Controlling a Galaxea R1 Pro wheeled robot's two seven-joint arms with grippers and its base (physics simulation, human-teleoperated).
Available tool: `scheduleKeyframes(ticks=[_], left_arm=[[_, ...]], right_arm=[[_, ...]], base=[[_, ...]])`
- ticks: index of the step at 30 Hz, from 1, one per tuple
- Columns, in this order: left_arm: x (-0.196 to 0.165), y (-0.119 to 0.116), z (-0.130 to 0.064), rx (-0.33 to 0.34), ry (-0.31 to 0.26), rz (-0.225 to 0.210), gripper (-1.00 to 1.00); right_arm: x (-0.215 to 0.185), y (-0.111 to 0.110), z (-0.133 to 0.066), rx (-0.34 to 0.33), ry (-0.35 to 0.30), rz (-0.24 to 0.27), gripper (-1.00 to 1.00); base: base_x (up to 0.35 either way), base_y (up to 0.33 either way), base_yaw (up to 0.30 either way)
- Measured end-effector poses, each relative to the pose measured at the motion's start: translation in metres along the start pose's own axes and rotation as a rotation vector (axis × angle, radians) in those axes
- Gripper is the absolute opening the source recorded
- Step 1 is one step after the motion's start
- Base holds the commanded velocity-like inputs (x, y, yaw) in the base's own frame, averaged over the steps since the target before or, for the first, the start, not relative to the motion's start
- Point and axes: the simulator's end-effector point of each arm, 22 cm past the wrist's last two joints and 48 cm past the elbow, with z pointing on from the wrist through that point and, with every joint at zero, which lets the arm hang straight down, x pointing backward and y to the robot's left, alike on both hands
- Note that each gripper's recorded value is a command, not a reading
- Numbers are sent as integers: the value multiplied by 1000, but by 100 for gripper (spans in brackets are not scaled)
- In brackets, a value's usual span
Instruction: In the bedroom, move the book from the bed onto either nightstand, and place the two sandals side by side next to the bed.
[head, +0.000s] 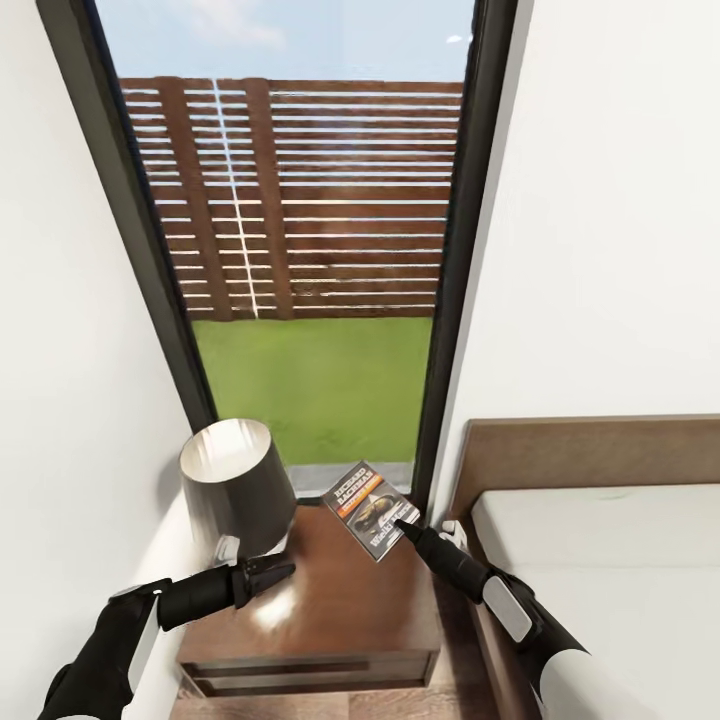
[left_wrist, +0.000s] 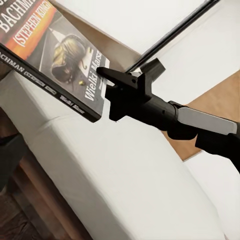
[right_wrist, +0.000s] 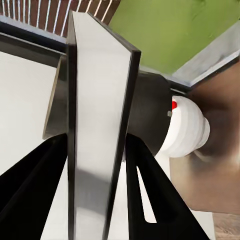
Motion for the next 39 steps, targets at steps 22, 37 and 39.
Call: scheduleKeyframes(ticks=[22,37,39], left_arm=[[0,1,0,0,-2,-4,100],[6,14,4,0,-1,-3,100],[7,16,4,0,-1,-3,100]], right_arm=[[0,-1,1,0,1,1,-100],[1,-13,8,-1,1,1,-100],[2,-15,9,-1,2,2,-100]], base=[[60,0,0],[0,0,0],[0,0,0]])
